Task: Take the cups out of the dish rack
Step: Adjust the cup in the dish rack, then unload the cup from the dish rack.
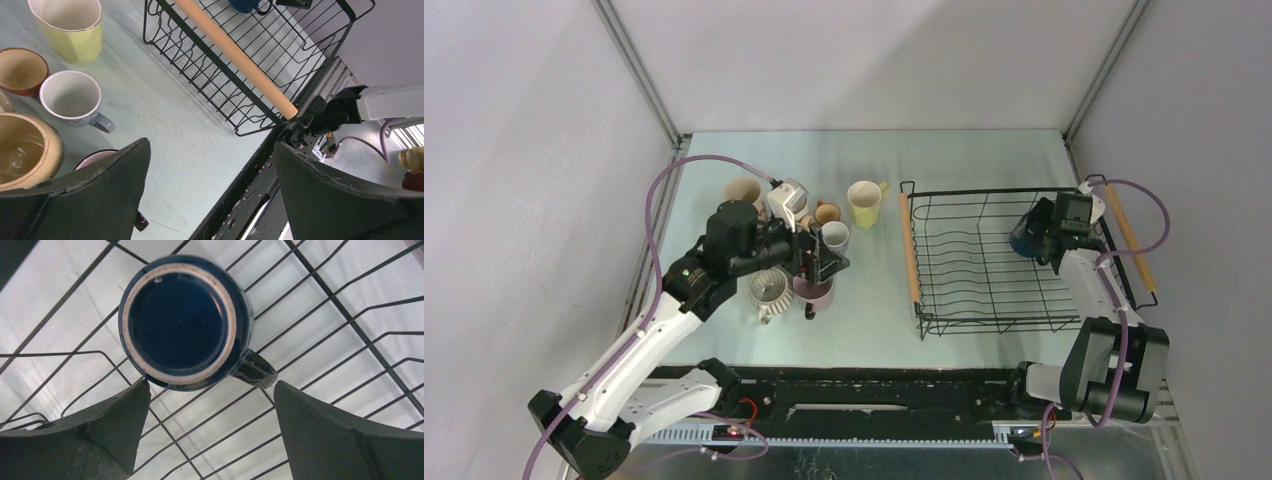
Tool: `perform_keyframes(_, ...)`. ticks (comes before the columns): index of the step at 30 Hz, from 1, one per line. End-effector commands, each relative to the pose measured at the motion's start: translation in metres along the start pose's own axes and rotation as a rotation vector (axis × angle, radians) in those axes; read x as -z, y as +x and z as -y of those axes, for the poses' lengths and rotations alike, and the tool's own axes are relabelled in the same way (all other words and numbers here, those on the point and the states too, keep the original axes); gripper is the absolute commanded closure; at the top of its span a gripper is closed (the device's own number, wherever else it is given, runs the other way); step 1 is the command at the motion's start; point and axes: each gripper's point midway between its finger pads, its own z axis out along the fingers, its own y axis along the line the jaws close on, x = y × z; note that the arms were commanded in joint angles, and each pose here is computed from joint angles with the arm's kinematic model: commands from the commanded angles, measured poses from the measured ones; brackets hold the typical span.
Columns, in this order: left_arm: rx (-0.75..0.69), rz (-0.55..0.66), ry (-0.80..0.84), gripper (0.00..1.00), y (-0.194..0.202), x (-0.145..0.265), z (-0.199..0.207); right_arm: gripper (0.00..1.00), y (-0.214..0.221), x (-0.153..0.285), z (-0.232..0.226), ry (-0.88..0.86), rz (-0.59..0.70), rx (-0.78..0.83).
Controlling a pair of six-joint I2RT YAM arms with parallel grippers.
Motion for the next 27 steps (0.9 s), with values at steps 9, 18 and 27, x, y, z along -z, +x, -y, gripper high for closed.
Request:
perform_keyframes(9,0.013,-0.010,0.021,0.00,0.007,-0.005,-0.001,0.00,-0.007,-0.013,-0.020,-0.165,0.078,0.010)
perform_keyframes(18,0.019,-0.020,0.025,0.00,0.009,-0.007,-0.001,0.00,0.013,-0.001,-0.043,-0.183,0.044,0.035)
perform_keyframes(27,0.022,-0.025,0.026,0.00,0.010,-0.009,-0.001,0.01,0.016,-0.007,-0.036,-0.128,0.029,0.059)
